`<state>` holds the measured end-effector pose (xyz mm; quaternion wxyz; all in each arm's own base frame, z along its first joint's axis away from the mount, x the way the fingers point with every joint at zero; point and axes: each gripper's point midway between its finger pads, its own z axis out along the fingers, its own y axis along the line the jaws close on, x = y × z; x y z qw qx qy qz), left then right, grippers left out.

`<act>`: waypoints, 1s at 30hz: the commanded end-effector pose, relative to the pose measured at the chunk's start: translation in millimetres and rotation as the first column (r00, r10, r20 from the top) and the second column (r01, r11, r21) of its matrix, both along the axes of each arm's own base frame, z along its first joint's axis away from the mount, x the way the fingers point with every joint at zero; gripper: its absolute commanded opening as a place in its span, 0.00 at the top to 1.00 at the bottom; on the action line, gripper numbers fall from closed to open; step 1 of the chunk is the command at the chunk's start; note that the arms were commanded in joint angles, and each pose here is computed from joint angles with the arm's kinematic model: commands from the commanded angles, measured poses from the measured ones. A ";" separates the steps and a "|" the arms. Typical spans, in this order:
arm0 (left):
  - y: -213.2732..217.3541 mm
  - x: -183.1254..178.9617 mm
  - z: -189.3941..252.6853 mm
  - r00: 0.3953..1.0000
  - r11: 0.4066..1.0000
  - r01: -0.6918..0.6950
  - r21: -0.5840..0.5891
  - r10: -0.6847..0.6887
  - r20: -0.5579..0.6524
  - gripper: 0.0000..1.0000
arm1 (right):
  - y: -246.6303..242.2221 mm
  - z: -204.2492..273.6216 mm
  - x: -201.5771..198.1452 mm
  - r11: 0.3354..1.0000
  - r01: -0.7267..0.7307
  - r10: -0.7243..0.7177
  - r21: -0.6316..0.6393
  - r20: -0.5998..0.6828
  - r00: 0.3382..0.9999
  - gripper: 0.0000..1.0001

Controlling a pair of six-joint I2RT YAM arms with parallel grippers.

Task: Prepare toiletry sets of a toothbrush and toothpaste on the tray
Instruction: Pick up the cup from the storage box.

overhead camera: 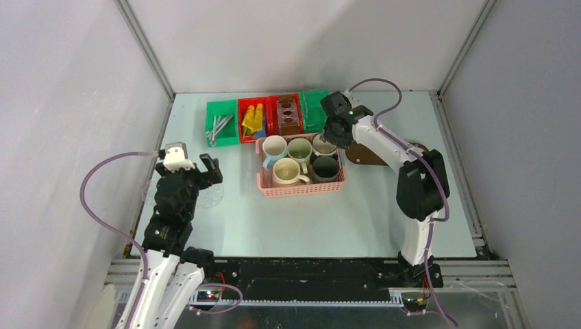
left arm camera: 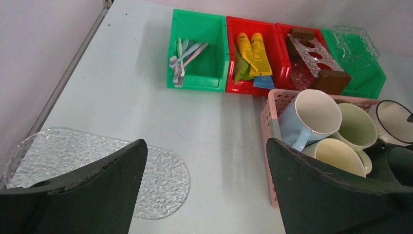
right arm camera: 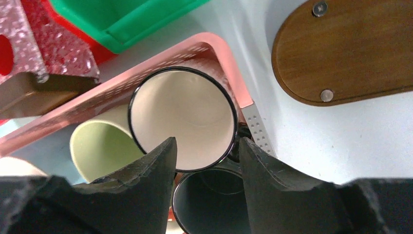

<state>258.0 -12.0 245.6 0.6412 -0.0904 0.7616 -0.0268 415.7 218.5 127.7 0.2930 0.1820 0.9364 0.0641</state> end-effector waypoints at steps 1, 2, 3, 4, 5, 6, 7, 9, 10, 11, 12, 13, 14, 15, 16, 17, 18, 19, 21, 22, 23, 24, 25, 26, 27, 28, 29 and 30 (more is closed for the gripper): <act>1.1 1.4 1.4 1.000 1.000 -0.007 0.025 0.007 0.019 0.00 | -0.8 -3.1 4.5 0.990 0.136 -0.135 0.029 -0.010 0.991 0.49; 1.3 1.6 1.0 1.000 1.000 -0.009 0.030 0.008 0.019 0.00 | -0.5 -4.5 4.9 0.989 0.144 -0.144 0.031 -0.011 0.990 0.50; 0.6 1.7 1.9 1.000 0.999 -0.007 0.033 0.006 0.022 0.00 | -0.5 -8.1 5.1 0.987 0.158 -0.157 0.034 -0.019 0.987 0.52; -0.4 1.7 2.0 1.000 0.999 -0.003 0.034 0.003 0.023 0.00 | -0.6 -10.3 5.0 0.985 0.171 -0.170 0.038 -0.024 0.985 0.52; -0.2 1.8 2.2 1.000 0.999 -0.005 0.037 0.005 0.024 0.00 | -0.3 -13.8 5.8 0.984 0.176 -0.175 0.039 -0.027 0.984 0.54; -1.8 1.9 2.0 1.000 0.999 0.000 0.039 -0.001 0.024 0.00 | -0.2 -16.6 5.2 0.982 0.184 -0.183 0.041 -0.034 0.983 0.55; -1.6 1.9 2.1 1.000 0.999 -0.002 0.042 0.001 0.024 0.00 | 0.2 -20.1 5.5 0.981 0.190 -0.188 0.041 -0.038 0.981 0.57; -3.2 2.0 2.0 1.000 0.999 0.003 0.045 -0.004 0.024 0.00 | -0.7 -27.4 5.6 0.978 0.206 -0.204 0.042 -0.053 0.978 0.58; -4.4 1.7 1.7 1.000 0.999 0.007 0.047 -0.008 0.023 0.00 | -0.5 -30.5 5.0 0.976 0.214 -0.211 0.047 -0.062 0.975 0.60; -5.5 1.7 1.3 1.000 0.999 0.011 0.048 -0.012 0.022 0.00 | -0.6 -35.1 4.9 0.975 0.220 -0.216 0.045 -0.070 0.974 0.60; -6.4 1.6 1.1 1.000 0.999 0.015 0.049 -0.016 0.021 0.00 | -0.6 -39.6 4.6 0.973 0.226 -0.222 0.044 -0.078 0.972 0.62; -6.6 1.5 1.2 1.000 0.999 0.015 0.050 -0.016 0.021 0.00 | -1.2 -41.0 6.2 0.971 0.233 -0.229 0.047 -0.077 0.970 0.62; -6.9 1.3 1.1 1.000 0.999 0.015 0.051 -0.016 0.021 0.00 | -1.9 -45.0 5.4 0.970 0.240 -0.236 0.044 -0.082 0.968 0.64; -7.0 1.4 0.6 1.000 0.999 0.016 0.052 -0.017 0.020 0.00 | -1.2 -46.2 6.8 0.969 0.243 -0.239 0.049 -0.077 0.968 0.64; -7.3 1.2 0.5 1.000 0.998 0.016 0.053 -0.017 0.020 0.00 | -1.4 -49.8 6.8 0.968 0.248 -0.243 0.049 -0.082 0.967 0.65; -7.3 1.2 0.1 1.000 0.998 0.015 0.054 -0.016 0.018 0.00 | -1.5 -51.3 7.6 0.967 0.251 -0.247 0.049 -0.080 0.966 0.65; -7.8 1.1 0.0 1.000 0.998 0.017 0.054 -0.018 0.018 0.00 | -1.2 -53.7 8.3 0.966 0.254 -0.250 0.049 -0.082 0.965 0.66; -8.1 1.2 0.0 1.000 0.998 0.018 0.054 -0.019 0.018 0.00 | -0.7 -54.1 9.6 0.966 0.254 -0.250 0.051 -0.079 0.965 0.66; -8.8 1.3 -0.1 1.000 0.998 0.021 0.056 -0.022 0.018 0.00 | -0.6 -56.2 11.2 0.966 0.254 -0.250 0.052 -0.079 0.965 0.71; -9.4 1.3 -0.4 1.000 0.998 0.023 0.056 -0.024 0.017 0.00 | -0.1 -56.7 11.4 0.966 0.253 -0.249 0.054 -0.081 0.965 0.77; -9.4 1.4 -0.7 1.000 0.998 0.023 0.056 -0.024 0.016 0.00 | 0.2 -56.4 11.1 0.967 0.250 -0.245 0.058 -0.084 0.966 0.79; -9.4 1.3 -1.0 1.000 0.998 0.023 0.058 -0.024 0.015 0.00 | 0.4 -53.3 11.1 0.967 0.248 -0.242 0.064 -0.081 0.967 0.84; -9.2 1.3 -0.8 1.000 0.998 0.021 0.058 -0.022 0.016 0.00 | 0.3 -51.7 10.5 0.969 0.240 -0.235 0.063 -0.080 0.969 0.87; -9.2 1.3 -1.1 1.000 0.998 0.021 0.059 -0.022 0.015 0.00 | 0.2 -46.4 10.2 0.970 0.235 -0.230 0.066 -0.072 0.971 0.92; -9.4 1.3 -0.8 1.000 0.998 0.022 0.059 -0.023 0.016 0.00 | -0.7 -39.1 10.4 0.972 0.226 -0.222 0.066 -0.057 0.973 0.94; -9.4 1.4 -1.2 1.000 0.998 0.022 0.060 -0.023 0.015 0.00 | -1.0 -35.5 9.6 0.974 0.219 -0.216 0.064 -0.051 0.975 0.98; -9.5 1.5 -1.0 1.000 0.998 0.022 0.060 -0.023 0.016 0.00 | -2.1 -27.1 9.6 0.976 0.206 -0.204 0.065 -0.034 0.978 1.00; -9.5 1.7 -0.5 1.000 0.998 0.022 0.060 -0.023 0.018 0.00 | -2.5 -22.6 9.5 0.978 0.199 -0.198 0.063 -0.025 0.980 1.00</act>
